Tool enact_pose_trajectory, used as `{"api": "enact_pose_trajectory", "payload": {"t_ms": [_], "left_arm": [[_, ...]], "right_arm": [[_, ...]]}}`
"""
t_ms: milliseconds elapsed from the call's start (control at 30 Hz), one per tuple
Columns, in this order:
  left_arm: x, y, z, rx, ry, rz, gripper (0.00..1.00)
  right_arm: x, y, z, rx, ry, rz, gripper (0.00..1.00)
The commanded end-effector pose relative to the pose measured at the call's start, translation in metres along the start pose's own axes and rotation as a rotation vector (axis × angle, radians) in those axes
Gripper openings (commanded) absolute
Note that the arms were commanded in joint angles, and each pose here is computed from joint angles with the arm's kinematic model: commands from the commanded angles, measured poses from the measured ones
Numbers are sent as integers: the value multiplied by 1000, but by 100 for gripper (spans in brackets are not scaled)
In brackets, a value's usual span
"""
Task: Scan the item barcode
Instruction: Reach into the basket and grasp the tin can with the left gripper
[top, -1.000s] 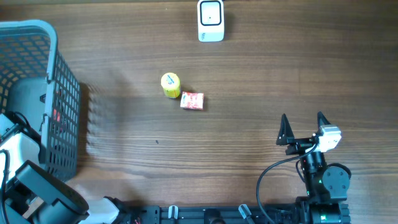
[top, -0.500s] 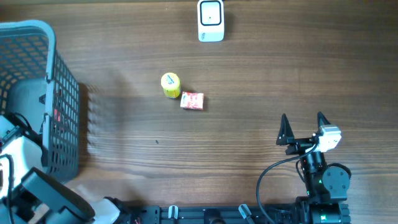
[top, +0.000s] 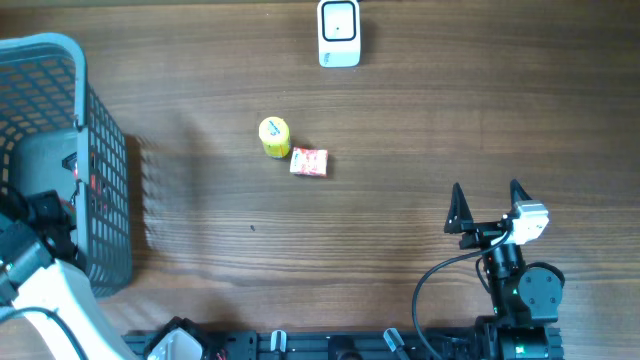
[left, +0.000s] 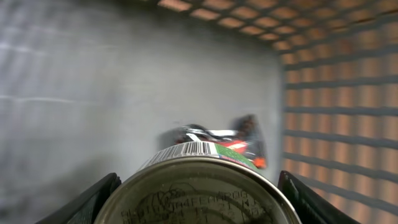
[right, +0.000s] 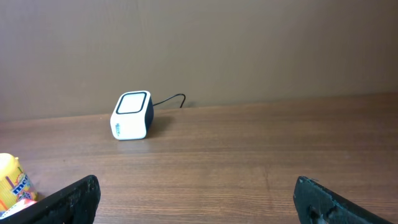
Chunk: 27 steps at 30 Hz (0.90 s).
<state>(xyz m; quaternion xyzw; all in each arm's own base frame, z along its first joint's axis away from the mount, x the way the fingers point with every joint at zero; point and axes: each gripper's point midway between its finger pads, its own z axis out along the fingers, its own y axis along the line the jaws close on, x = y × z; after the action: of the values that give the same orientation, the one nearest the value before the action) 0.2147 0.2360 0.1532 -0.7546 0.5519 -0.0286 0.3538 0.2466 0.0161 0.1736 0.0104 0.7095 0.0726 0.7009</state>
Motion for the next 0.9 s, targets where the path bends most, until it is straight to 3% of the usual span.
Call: {"api": "enact_pose_trajectory", "payload": {"t_ms": [0,167,867], "left_arm": [[-2,-27,-28,150,-10,10,67],[-10,-44,-50,254,-55,12,69],[-36,-113,-54,515,-132,35,69]], "right_arm": [[-1,-1,0,6,-5,16,100],[-1,-1,0,5,-4,16,100],[-1,-1,0,5,-5,16,100]]}}
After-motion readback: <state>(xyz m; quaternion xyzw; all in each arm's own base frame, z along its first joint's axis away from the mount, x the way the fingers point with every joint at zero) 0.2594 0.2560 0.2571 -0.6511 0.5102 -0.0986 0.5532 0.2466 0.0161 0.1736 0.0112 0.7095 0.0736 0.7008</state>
